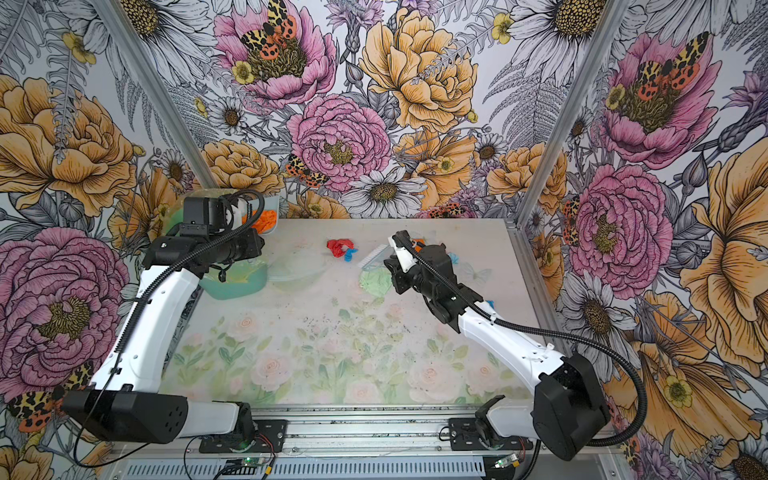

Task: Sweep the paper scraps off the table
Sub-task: 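Carry the dustpan to the green bin and tip it with the left gripper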

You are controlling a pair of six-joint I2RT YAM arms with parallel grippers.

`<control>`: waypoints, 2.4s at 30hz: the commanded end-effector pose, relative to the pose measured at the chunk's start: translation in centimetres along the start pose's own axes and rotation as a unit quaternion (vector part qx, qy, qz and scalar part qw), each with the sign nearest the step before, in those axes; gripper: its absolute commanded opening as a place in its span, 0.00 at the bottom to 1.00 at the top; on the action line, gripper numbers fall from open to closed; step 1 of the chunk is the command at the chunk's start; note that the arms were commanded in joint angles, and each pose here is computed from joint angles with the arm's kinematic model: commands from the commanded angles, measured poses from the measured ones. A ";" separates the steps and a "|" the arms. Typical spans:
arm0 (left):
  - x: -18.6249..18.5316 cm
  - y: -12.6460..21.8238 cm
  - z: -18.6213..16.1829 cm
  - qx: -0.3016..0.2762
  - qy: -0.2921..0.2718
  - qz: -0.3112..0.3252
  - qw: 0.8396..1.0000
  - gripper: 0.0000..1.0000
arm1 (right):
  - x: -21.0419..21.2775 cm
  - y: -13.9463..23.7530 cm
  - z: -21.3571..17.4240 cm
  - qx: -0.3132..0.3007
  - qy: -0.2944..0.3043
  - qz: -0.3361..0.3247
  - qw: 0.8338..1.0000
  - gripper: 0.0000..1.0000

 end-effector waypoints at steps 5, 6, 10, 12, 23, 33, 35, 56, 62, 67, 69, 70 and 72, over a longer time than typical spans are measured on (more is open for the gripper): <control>0.6 0.4 2.2 -0.010 0.031 -0.045 0.998 0.00 | -0.2 0.4 0.3 -0.008 -0.007 0.001 1.000 0.00; 0.8 0.3 2.5 -0.011 0.038 -0.048 0.998 0.00 | -0.2 0.4 0.3 -0.008 -0.007 0.001 1.000 0.00; 1.6 0.2 3.4 -0.014 0.070 -0.074 0.995 0.00 | -0.3 0.5 0.2 -0.009 -0.002 -0.002 1.000 0.00; 2.1 0.3 3.9 -0.018 0.092 -0.092 0.991 0.00 | -0.2 0.5 0.3 -0.009 0.001 0.000 1.000 0.00; 4.7 -0.1 5.1 -0.024 0.164 -0.152 0.974 0.00 | 0.0 0.6 0.2 -0.012 -0.001 0.009 1.000 0.00; 6.4 -0.2 6.8 -0.038 0.199 -0.178 0.963 0.00 | 0.0 1.2 0.0 -0.013 0.001 0.007 1.000 0.00; 6.6 -0.4 7.0 -0.036 0.206 -0.190 0.959 0.00 | 0.1 1.2 0.0 -0.013 0.001 0.010 1.000 0.00; 7.1 -1.2 6.9 -0.010 0.283 -0.292 0.914 0.00 | 0.3 1.8 -0.3 -0.015 0.000 0.012 1.000 0.00; 6.8 -1.1 7.6 -0.016 0.309 -0.327 0.893 0.00 | 0.3 1.9 -0.3 -0.014 0.005 0.012 1.000 0.00; 6.4 -0.6 8.5 -0.032 0.339 -0.378 0.861 0.01 | 0.3 1.7 -0.2 -0.015 0.002 0.014 1.000 0.00; 6.5 -0.7 8.6 -0.031 0.347 -0.385 0.855 0.01 | 0.3 1.6 -0.2 -0.015 0.001 0.017 1.000 0.00; 6.5 -0.7 8.6 -0.030 0.347 -0.386 0.854 0.01 | 0.3 1.5 -0.2 -0.015 0.001 0.017 1.000 0.00; 6.6 -0.6 8.6 -0.031 0.350 -0.384 0.854 0.00 | 0.4 1.5 -0.2 -0.014 0.001 0.018 1.000 0.00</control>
Point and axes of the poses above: each gripper's point midway between its finger pads, its own y axis back along the fingers, its own x axis along the line the jaws close on, z = x × y, the point moved 5 cm from there along y, back along the fingers, and after that the axes turned 3 degrees about y, right-handed, at the moved point
